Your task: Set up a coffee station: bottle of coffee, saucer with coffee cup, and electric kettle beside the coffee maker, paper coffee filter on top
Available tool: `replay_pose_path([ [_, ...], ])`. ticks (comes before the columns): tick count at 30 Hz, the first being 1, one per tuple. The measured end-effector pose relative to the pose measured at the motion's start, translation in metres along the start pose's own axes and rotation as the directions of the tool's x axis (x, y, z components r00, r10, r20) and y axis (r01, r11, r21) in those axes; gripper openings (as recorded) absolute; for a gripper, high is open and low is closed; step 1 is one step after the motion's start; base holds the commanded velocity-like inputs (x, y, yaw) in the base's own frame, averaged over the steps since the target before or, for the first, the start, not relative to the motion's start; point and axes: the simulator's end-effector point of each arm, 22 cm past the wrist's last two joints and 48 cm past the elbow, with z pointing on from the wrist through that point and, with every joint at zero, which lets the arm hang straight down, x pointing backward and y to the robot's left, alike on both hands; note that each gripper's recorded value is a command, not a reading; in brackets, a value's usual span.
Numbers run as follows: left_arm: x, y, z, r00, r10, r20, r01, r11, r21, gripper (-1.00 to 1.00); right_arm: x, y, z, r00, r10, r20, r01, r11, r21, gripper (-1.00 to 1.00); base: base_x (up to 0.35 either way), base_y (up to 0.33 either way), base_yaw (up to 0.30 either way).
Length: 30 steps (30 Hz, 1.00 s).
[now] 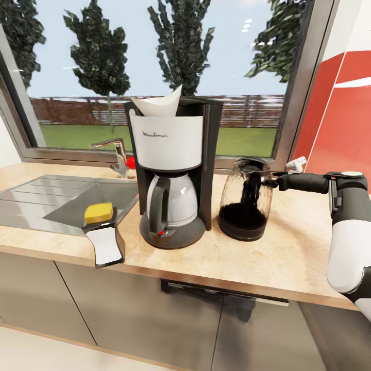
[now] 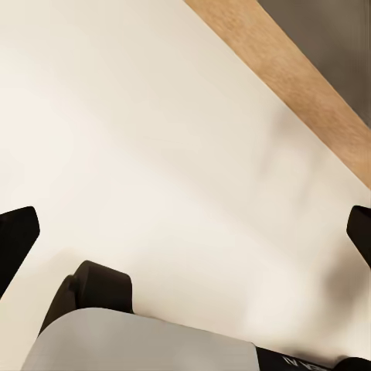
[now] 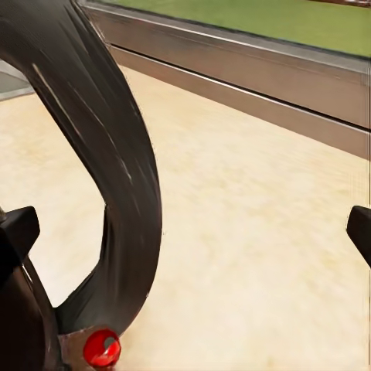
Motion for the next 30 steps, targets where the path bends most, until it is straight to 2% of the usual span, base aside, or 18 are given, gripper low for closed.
replay_pose_path([
  [30,0.0001,0.0,0.0,1.0,0.0,0.0,0.0,1.0,0.0,1.0,-0.0006,-0.0002,-0.0005,1.0,-0.002,0.001,0.002,1.0,0.001,1.0,0.0,-0.033,0.0],
])
